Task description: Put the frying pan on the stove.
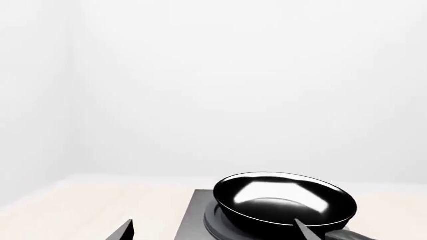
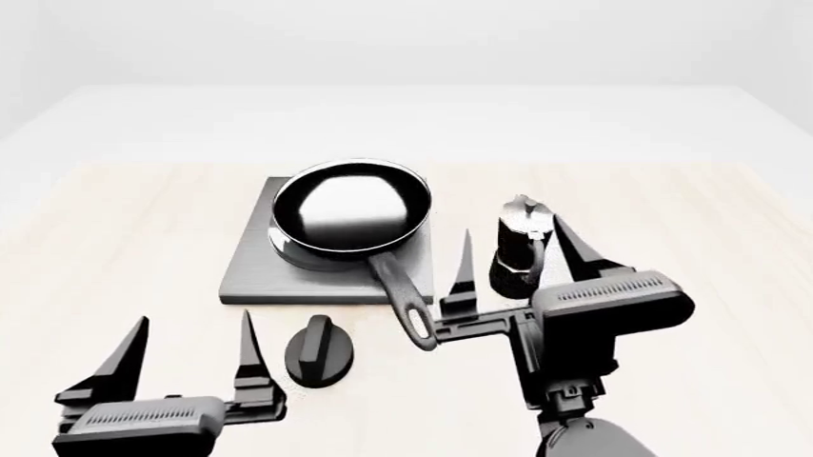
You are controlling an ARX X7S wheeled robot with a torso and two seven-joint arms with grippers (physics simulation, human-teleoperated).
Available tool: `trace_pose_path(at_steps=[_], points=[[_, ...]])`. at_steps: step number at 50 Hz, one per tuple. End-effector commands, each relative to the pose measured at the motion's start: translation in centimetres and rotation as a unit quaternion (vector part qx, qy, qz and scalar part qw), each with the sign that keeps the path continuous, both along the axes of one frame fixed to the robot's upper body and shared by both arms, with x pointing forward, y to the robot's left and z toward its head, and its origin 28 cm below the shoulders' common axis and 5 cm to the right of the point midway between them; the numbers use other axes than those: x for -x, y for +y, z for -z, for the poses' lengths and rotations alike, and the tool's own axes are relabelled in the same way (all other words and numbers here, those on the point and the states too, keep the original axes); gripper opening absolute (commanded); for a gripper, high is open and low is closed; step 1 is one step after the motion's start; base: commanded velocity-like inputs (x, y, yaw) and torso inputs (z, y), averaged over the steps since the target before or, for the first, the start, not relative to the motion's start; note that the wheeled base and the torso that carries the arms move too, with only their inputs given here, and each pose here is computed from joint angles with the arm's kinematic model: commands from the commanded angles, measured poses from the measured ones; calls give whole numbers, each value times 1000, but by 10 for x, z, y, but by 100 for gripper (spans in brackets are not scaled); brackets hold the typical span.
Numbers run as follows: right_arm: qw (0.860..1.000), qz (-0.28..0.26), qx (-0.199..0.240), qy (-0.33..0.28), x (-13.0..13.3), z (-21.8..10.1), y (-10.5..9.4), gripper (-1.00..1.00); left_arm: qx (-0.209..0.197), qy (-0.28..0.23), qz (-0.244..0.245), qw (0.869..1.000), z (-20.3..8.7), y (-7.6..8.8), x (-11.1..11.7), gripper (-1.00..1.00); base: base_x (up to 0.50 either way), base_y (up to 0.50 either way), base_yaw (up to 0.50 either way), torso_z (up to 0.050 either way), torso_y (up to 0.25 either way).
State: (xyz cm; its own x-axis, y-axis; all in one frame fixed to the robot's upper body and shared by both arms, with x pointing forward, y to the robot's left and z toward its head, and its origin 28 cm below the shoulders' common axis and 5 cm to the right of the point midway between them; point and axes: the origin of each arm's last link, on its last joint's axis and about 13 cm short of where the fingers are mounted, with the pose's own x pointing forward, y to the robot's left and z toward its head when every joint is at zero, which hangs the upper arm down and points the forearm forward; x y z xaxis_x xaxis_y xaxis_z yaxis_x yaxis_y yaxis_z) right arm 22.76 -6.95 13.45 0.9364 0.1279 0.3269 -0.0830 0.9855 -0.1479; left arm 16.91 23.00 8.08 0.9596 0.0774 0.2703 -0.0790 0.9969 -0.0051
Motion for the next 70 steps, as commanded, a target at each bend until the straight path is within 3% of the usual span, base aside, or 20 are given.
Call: trace_pose_path(at_steps=[1,70], points=[[1000,-5,-4,-16,11,-5,0,100,-1,-11,3,1000,-5,0,5,100,0,0,0,0,0],[992,-9,-64,-109,75,-40,-19,100,-5,-73,9,997,-30,1,36,100,0,0,0,0,0]])
